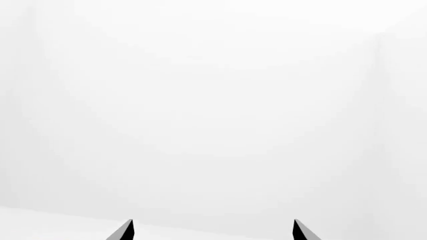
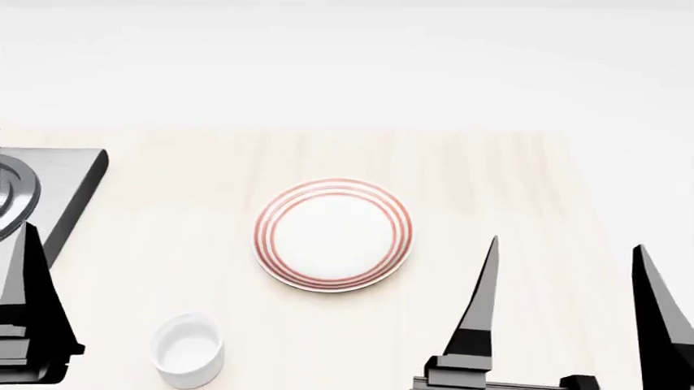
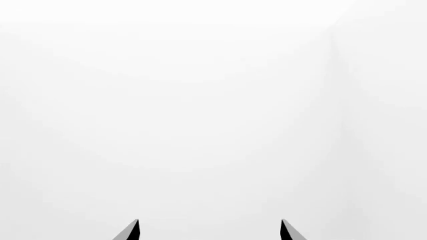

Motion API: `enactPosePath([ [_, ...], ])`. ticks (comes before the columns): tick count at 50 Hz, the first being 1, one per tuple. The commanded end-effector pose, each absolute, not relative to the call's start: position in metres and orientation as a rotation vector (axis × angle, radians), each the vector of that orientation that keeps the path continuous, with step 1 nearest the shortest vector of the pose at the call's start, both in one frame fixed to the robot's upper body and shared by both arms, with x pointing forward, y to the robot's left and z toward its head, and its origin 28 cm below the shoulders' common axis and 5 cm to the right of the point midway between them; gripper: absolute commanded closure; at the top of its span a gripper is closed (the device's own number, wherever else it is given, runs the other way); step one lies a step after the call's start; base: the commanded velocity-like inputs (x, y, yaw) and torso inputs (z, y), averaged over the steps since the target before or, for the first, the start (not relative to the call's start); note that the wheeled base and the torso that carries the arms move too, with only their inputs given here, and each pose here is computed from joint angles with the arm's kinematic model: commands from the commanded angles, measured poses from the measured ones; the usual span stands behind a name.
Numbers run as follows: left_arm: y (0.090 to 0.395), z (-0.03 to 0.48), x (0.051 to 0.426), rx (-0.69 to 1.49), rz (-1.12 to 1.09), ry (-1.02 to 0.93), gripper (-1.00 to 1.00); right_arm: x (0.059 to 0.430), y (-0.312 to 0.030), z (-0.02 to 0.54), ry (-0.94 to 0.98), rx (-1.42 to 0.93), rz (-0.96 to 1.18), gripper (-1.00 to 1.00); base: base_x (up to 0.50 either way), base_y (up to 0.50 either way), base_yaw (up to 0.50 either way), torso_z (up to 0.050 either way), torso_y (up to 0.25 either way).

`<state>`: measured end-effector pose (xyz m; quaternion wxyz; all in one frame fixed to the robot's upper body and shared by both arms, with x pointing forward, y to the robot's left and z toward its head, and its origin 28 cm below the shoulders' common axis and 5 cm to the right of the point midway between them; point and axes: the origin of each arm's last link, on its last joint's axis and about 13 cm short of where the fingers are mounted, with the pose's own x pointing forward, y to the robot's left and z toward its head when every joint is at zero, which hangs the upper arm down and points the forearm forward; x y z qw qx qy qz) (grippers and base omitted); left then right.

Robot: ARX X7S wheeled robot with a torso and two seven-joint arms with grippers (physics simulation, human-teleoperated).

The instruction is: Pick the akita bowl on the cookies box and place it on the plate.

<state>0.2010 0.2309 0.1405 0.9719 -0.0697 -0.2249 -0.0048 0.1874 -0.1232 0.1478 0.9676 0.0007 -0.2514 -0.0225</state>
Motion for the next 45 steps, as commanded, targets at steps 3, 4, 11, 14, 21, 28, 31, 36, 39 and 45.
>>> enactPosePath([
  [3, 0.2319, 0.1428, 0.2, -0.163, -0.03, -0.472, -1.0, 0.1872, -0.1235, 0.1482, -0.519, 0.001, -0.05, -1.0, 0.0, 0.0, 0.0, 0.05, 0.0],
  [4, 0.2319, 0.143, 0.2001, -0.165, -0.029, -0.471, -1.0, 0.1873, -0.1236, 0.1475, -0.519, 0.001, -0.049, -1.0, 0.0, 0.0, 0.0, 0.05, 0.0],
  [11, 0.2319, 0.1432, 0.2002, -0.169, -0.029, -0.468, -1.0, 0.1869, -0.1235, 0.1502, -0.52, -0.003, -0.048, -1.0, 0.0, 0.0, 0.0, 0.05, 0.0],
  [14, 0.232, 0.1432, 0.2, -0.171, -0.032, -0.465, -1.0, 0.1871, -0.1235, 0.1474, -0.52, -0.003, -0.047, -1.0, 0.0, 0.0, 0.0, 0.05, 0.0],
  [21, 0.2321, 0.1431, 0.2005, -0.175, -0.039, -0.458, -1.0, 0.1876, -0.1236, 0.1501, -0.517, -0.007, -0.046, -1.0, 0.0, 0.0, 0.0, 0.05, 0.0],
  [28, 0.2321, 0.142, 0.2001, -0.174, -0.045, -0.446, -1.0, 0.1871, -0.1238, 0.1467, -0.515, -0.009, -0.045, -1.0, 0.0, 0.0, 0.0, 0.05, 0.0],
  [31, 0.2324, 0.142, 0.2, -0.175, -0.047, -0.444, -1.0, 0.1871, -0.1238, 0.1486, -0.513, -0.01, -0.045, -1.0, 0.0, 0.0, 0.0, 0.05, 0.0],
  [36, 0.2317, 0.1394, 0.2027, -0.143, -0.008, -0.431, -1.0, 0.1876, -0.1246, 0.1477, -0.507, -0.008, -0.045, -1.0, 0.0, 0.0, 0.0, 0.05, 0.0],
  [39, 0.2317, 0.1394, 0.2032, -0.137, 0.003, -0.431, -1.0, 0.1876, -0.1255, 0.1514, -0.509, -0.01, -0.051, -1.0, 0.0, 0.0, 0.0, 0.017, 0.0],
  [45, 0.2347, 0.1404, 0.2036, -0.182, -0.023, -0.424, -1.0, 0.1879, -0.126, 0.1482, -0.508, -0.014, -0.055, -1.0, 0.0, 0.0, 0.0, 0.0, 0.0],
])
